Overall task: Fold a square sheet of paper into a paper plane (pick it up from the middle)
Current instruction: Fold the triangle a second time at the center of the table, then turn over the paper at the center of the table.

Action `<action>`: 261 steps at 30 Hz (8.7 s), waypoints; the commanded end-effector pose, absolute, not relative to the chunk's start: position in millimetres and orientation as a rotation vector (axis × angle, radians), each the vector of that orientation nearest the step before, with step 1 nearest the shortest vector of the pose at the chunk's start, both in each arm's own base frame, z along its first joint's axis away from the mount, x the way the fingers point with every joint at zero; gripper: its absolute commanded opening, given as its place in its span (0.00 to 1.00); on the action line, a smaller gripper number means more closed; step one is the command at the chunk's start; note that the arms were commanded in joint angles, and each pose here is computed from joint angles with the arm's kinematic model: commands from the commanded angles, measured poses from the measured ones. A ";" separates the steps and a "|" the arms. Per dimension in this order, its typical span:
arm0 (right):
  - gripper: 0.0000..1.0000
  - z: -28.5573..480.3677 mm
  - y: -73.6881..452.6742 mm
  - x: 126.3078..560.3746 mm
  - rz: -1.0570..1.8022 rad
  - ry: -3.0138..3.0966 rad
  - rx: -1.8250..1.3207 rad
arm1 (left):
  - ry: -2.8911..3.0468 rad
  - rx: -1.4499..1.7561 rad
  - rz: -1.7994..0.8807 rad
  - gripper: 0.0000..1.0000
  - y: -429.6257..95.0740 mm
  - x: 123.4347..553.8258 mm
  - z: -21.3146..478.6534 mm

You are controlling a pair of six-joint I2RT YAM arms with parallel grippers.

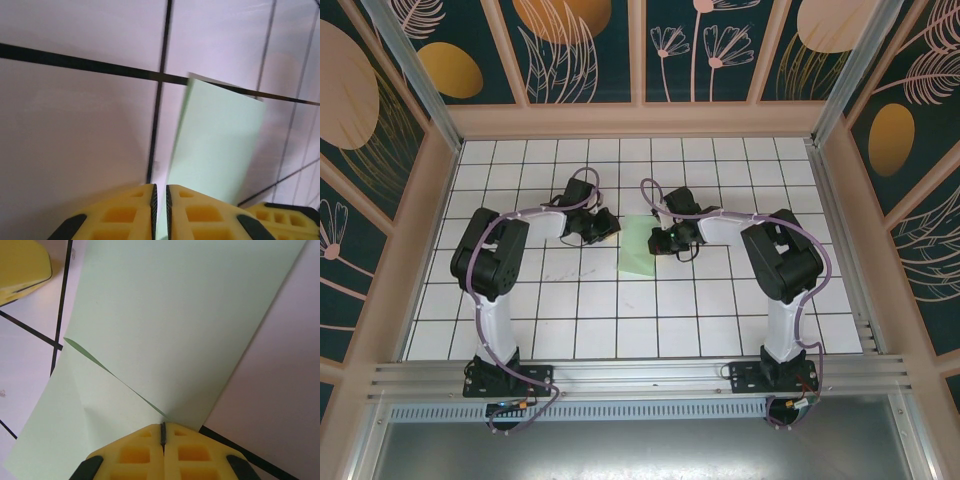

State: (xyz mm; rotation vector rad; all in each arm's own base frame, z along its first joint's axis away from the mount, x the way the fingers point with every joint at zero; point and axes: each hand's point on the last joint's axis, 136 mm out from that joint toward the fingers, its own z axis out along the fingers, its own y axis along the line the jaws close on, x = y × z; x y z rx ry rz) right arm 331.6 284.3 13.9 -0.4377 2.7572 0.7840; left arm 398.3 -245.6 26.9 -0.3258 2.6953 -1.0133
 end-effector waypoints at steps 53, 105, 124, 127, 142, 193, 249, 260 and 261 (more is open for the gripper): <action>0.00 35.7 317.6 291.4 0.910 2.912 0.114 | 2.939 -0.173 -0.931 0.00 -259.9 312.2 -36.7; 0.00 59.5 304.7 282.0 1.003 2.813 0.038 | 2.990 -0.220 -0.863 0.00 -246.3 296.9 -60.7; 0.00 -2.7 274.2 264.5 0.804 2.971 0.104 | 2.992 -0.220 -0.857 0.00 -246.7 298.6 -61.6; 0.00 -1.1 261.2 242.9 0.807 2.996 0.095 | 2.990 -0.214 -0.859 0.00 -247.5 299.7 -61.3; 0.23 75.5 255.9 330.1 0.907 2.645 0.089 | 2.622 -0.169 -1.199 0.45 -296.1 365.4 70.8; 0.02 56.4 278.2 354.0 1.247 2.574 -0.221 | 2.613 -0.305 -1.422 0.43 -288.3 343.3 55.4; 0.93 172.5 165.4 384.4 0.738 2.217 0.346 | 2.576 0.002 0.501 0.03 -108.6 395.2 170.1; 0.93 171.6 152.4 394.1 0.641 2.257 0.502 | 2.581 0.049 0.678 0.02 -111.4 405.7 95.2; 0.92 171.2 153.1 393.2 0.640 2.267 0.503 | 2.588 0.051 0.677 0.02 -113.2 406.1 88.6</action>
